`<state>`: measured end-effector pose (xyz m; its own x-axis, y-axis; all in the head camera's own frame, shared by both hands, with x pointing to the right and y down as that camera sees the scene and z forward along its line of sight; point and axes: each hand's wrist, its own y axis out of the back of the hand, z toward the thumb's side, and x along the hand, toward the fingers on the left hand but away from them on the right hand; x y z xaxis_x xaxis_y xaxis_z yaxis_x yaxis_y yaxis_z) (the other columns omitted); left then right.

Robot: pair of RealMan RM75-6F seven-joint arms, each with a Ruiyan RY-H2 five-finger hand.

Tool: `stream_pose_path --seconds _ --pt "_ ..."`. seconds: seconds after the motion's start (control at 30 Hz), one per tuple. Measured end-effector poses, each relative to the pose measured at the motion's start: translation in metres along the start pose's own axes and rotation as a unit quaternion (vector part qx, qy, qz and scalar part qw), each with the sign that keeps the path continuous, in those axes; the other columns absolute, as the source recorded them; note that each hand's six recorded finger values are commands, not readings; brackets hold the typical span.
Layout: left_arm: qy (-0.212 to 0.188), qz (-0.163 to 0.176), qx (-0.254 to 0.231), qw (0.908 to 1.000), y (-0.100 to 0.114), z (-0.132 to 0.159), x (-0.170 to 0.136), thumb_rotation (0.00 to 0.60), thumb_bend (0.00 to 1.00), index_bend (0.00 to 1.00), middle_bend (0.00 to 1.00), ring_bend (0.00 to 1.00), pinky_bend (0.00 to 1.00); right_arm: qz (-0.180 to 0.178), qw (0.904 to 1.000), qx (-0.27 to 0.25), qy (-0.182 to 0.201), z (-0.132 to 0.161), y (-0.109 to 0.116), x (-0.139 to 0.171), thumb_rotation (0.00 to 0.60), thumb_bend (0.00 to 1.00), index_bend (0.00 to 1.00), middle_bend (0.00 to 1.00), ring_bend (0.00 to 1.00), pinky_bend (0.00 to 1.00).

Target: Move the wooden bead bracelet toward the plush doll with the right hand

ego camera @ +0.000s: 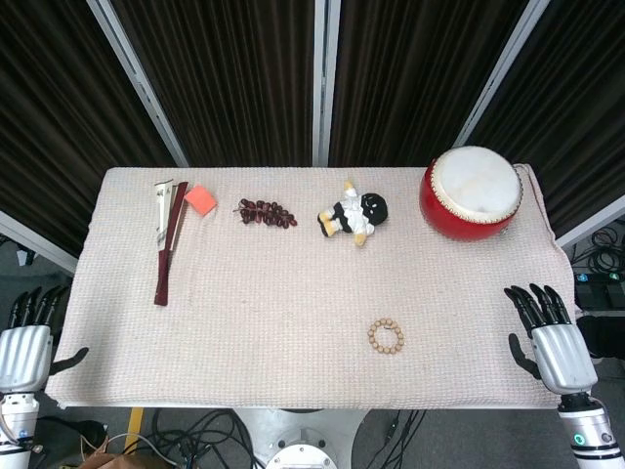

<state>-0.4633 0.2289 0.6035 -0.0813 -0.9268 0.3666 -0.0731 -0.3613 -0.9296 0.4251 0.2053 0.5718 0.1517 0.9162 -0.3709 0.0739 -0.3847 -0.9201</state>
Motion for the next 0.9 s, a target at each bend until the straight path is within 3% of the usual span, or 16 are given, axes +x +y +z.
stream_pose_path --seconds 0.27,0.47,0.7,0.9 --pt "-0.002 -0.003 0.004 1.0000 0.000 0.002 0.001 0.600 0.00 0.11 0.10 0.00 0.01 0.018 0.9992 -0.009 0.035 0.015 -0.009 -0.006 0.600 0.40 0.08 0.13 0.00 0.00" --pt "-0.004 -0.001 0.004 1.0000 0.002 0.004 0.001 0.600 0.00 0.11 0.10 0.00 0.01 0.057 0.9920 -0.008 0.112 0.049 -0.026 -0.021 0.600 0.39 0.25 0.23 0.00 0.00" --pt "0.002 -0.004 0.000 1.0000 0.002 0.000 -0.003 0.600 0.00 0.11 0.10 0.00 0.01 0.136 0.9718 0.032 0.190 0.093 -0.075 -0.047 0.600 0.37 0.34 0.24 0.00 0.00" --pt "0.008 -0.009 -0.005 0.9999 0.000 -0.005 -0.005 0.600 0.00 0.11 0.10 0.00 0.01 0.148 0.9603 0.077 0.223 0.113 -0.111 -0.066 0.600 0.35 0.37 0.25 0.00 0.00"
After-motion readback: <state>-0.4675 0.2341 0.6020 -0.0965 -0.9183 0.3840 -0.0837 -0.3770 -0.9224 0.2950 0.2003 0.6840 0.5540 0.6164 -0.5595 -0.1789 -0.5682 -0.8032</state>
